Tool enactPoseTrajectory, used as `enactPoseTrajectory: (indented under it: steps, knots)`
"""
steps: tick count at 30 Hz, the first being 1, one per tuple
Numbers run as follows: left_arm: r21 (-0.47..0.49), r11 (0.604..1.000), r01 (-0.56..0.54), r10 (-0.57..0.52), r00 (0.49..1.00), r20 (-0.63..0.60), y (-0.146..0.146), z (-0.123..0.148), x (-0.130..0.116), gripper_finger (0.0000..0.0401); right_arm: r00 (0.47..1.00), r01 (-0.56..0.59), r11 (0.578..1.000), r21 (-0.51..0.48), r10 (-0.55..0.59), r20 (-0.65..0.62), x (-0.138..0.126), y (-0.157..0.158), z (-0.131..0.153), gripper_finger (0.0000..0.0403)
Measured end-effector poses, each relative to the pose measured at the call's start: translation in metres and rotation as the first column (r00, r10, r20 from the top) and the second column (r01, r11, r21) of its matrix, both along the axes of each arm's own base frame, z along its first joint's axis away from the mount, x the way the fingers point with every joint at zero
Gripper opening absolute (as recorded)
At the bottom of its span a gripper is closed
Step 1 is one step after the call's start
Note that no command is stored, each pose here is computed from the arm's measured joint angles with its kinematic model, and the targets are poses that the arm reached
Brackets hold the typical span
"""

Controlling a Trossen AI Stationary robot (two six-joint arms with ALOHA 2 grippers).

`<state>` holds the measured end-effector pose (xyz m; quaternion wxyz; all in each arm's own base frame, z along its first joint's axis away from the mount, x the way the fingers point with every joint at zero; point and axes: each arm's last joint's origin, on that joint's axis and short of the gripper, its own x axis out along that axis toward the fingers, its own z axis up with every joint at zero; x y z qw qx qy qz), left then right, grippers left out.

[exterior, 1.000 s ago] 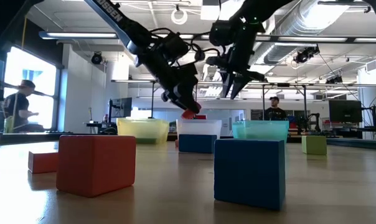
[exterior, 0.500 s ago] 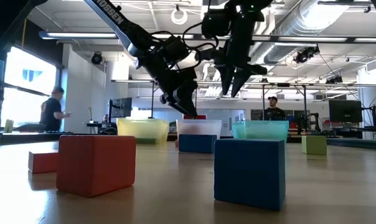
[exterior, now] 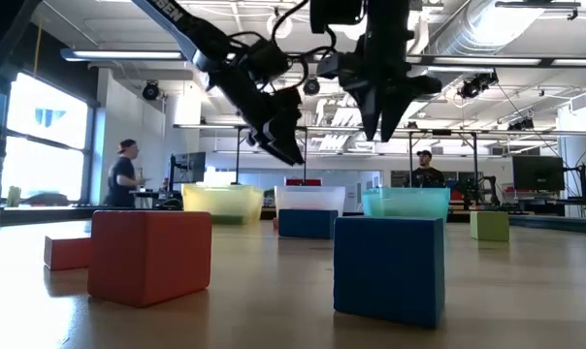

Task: Sort & place blocks by color
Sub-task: Put the green block into the green bin

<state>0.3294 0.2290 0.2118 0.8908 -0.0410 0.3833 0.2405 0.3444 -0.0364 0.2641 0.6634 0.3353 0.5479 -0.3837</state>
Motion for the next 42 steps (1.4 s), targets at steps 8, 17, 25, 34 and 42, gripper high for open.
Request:
enactPoseTrajectory:
  steps: [8,17,25,34,42]
  knots:
    - [0.048,0.999,0.004,-0.007,0.997,0.072,-0.011,0.042,-0.014,0.0216,0.998,-0.02,1.0,-0.005,0.02,-0.06,-0.005,0.044,-0.001,0.011]
    - [0.035,0.999,0.03,-0.032,0.998,0.054,-0.035,0.072,-0.031,0.0216,0.986,-0.016,0.994,-0.106,-0.001,-0.165,-0.023,0.085,0.0,0.011]
    - [0.017,0.996,0.093,-0.094,0.995,0.029,-0.059,0.08,-0.03,0.0216,0.956,-0.118,0.98,-0.16,0.069,-0.285,-0.037,0.1,0.002,0.011]
    - [-0.031,0.993,0.118,-0.117,0.992,0.038,-0.082,0.079,-0.019,0.0216,0.908,-0.291,0.948,-0.13,0.232,-0.348,-0.039,0.1,0.003,0.011]
    - [-0.113,0.987,0.112,-0.103,0.991,0.082,-0.107,0.079,-0.009,0.0216,0.865,-0.387,0.915,-0.115,0.317,-0.389,-0.058,0.099,0.002,0.011]
